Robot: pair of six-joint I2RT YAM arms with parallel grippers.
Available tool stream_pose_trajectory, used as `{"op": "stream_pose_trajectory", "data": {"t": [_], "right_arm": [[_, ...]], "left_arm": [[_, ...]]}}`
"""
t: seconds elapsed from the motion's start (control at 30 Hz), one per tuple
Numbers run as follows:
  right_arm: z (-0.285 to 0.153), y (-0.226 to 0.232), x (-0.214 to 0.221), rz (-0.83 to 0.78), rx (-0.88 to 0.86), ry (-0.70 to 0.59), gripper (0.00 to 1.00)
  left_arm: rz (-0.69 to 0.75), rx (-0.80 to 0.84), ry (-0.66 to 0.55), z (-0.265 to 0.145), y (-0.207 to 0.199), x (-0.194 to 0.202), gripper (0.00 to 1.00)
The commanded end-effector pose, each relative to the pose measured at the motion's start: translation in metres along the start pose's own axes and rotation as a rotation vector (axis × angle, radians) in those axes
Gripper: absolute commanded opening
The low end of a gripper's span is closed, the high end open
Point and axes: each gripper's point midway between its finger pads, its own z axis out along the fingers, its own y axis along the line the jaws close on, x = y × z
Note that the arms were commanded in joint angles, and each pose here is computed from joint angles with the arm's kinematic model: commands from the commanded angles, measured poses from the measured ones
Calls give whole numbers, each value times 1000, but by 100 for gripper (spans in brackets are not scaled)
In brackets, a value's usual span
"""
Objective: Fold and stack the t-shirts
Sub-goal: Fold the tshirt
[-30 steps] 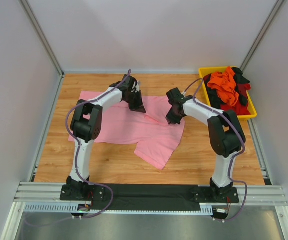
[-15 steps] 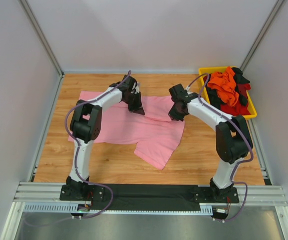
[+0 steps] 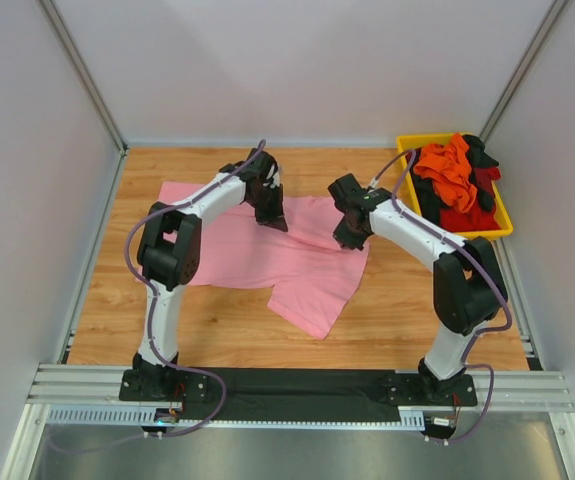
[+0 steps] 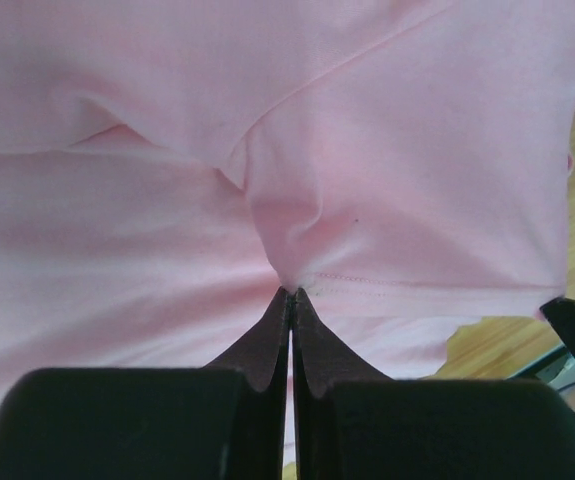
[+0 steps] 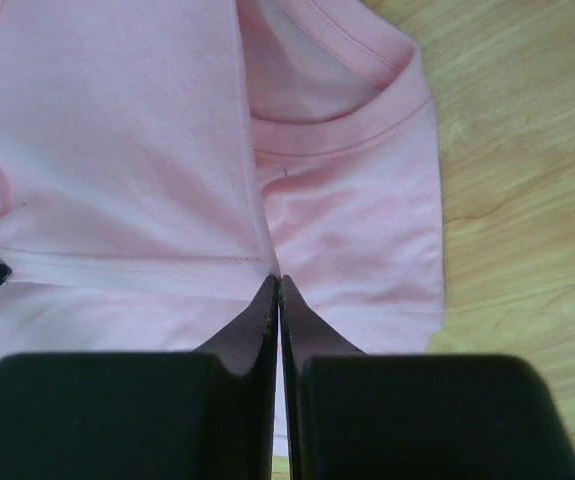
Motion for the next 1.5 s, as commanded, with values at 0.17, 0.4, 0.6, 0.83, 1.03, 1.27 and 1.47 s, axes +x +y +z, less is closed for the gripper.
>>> {"op": "stream_pose_trajectory", "data": {"t": [0.17, 0.4, 0.6, 0.83, 1.03, 1.27, 1.47], "right_arm": [[-28, -8, -5, 93, 76, -128, 0], [-14, -15, 11, 102, 99, -129, 0], [12, -21, 25, 102, 105, -109, 0], [27, -12, 36, 100, 56, -73, 0], [21, -6, 35, -45, -3, 8, 23], [18, 12, -27, -199, -310, 5, 38], [25, 41, -86, -289, -478, -28, 48]], "left_arm": [[39, -38, -21, -18, 0, 5, 0], [30, -43, 14, -4, 7, 19, 0], [9, -78, 39, 6, 18, 27, 0], [-16, -120, 49, 12, 29, 32, 0], [19, -88, 34, -5, 15, 25, 27], [66, -45, -62, -45, -7, -12, 41], [-45, -99, -121, -52, 47, -56, 41]]}}
